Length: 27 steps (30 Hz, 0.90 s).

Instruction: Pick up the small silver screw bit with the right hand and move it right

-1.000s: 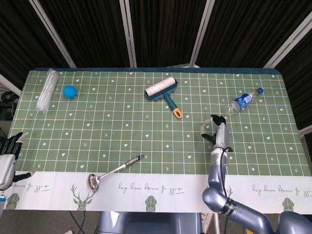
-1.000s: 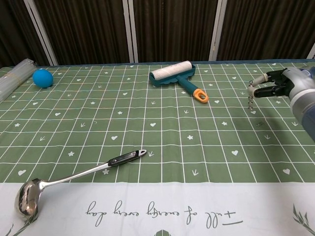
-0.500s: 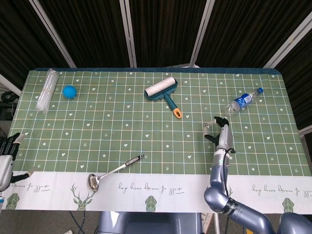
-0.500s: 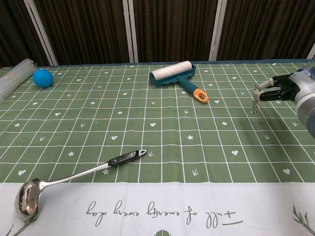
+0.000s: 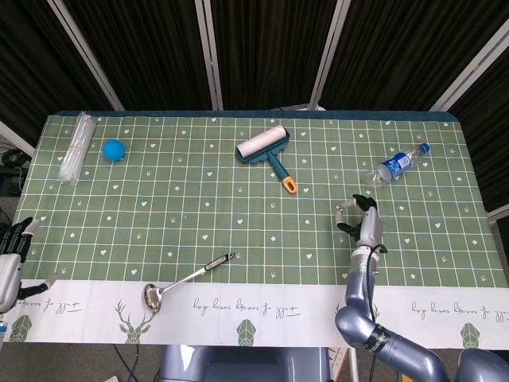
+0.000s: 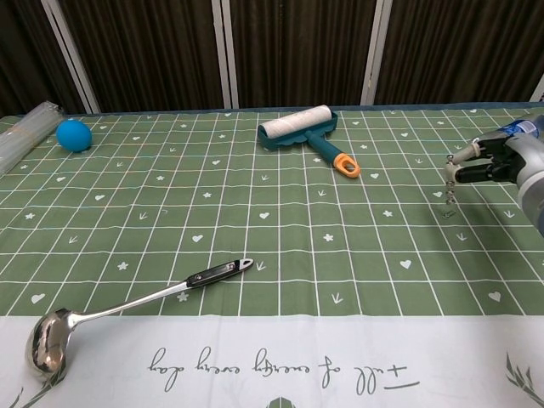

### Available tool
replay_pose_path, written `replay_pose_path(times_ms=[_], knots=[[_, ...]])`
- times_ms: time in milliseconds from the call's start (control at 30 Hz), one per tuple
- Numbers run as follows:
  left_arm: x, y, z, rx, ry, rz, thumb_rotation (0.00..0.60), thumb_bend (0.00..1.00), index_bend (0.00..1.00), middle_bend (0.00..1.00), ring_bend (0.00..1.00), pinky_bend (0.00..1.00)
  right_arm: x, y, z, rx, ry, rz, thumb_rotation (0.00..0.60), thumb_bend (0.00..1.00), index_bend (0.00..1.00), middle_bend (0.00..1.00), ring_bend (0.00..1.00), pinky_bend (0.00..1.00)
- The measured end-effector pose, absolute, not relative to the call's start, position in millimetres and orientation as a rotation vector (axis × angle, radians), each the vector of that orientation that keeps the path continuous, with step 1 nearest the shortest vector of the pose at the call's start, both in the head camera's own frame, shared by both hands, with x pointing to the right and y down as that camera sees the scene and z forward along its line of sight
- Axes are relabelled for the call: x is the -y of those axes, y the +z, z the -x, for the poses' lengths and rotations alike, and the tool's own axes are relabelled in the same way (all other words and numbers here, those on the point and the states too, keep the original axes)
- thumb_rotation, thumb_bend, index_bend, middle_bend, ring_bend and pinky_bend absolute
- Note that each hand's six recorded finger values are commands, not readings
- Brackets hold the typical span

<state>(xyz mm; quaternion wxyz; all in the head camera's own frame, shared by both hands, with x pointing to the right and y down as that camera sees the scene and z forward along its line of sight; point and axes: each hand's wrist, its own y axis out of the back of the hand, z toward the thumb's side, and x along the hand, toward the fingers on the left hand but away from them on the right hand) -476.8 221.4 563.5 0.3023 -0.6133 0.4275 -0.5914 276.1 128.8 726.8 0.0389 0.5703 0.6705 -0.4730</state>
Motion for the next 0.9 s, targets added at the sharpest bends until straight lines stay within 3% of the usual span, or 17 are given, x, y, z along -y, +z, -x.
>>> replay_pose_path(times_ms=[900], knots=[[-223,563,475,-1.127,-1.567,1.632,0.6,0.15,0.0,0.0,0.0,0.0,-127,733,-283,-2.05,-1.487,-1.735,0.6,0.41,0.6,0.19,0.0,0.11]])
